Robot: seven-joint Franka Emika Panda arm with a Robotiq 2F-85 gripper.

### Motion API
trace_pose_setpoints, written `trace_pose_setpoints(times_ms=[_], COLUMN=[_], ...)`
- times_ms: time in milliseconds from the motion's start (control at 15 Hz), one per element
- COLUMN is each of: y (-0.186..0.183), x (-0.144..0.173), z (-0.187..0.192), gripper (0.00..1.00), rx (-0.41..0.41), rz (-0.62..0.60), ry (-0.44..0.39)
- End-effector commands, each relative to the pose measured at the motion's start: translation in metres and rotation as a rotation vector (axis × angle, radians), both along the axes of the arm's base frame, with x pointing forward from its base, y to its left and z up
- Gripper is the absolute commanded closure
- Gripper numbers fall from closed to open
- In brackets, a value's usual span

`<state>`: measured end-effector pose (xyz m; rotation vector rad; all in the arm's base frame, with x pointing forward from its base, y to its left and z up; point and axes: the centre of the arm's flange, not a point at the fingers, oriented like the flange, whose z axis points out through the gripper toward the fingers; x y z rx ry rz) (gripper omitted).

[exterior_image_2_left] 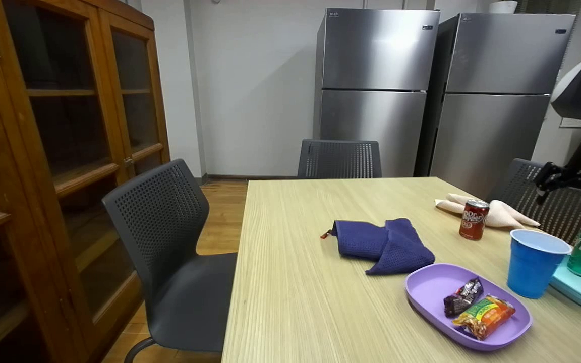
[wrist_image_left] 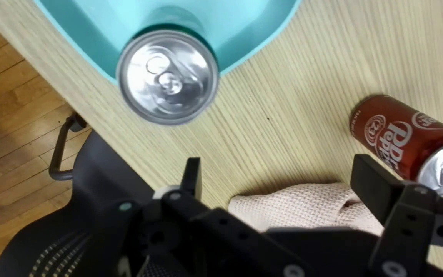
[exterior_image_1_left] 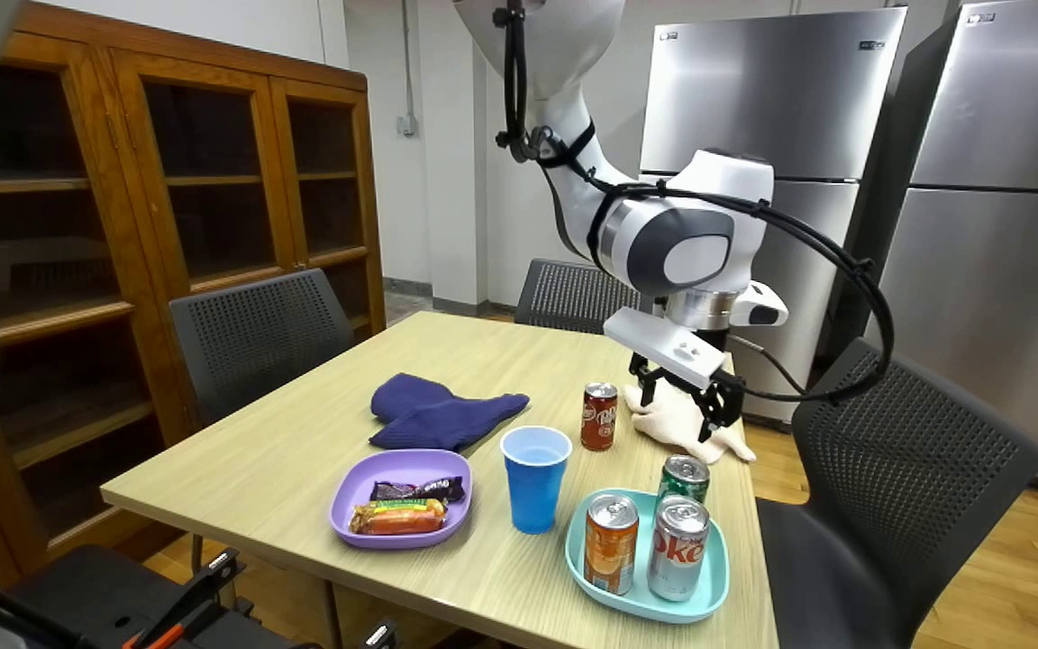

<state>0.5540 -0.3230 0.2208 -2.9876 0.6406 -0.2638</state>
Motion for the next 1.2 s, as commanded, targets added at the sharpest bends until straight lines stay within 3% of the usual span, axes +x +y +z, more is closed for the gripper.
trace_pose_setpoints(times_ms=[0,267,333,1133], y=[0.024,0.045,0.033,0.041], x=[0.011,0.022,0.022,0.026], z=[0.027,0.04,0.023,0.029], gripper=[0.0,0.0,0.0,0.0], rx=[0.054,0.062,0.037,0.04], rz=[-0.063,-0.098,-0.071,-0.079], ry=[-0.028,-0.047,-0.044,-0.051])
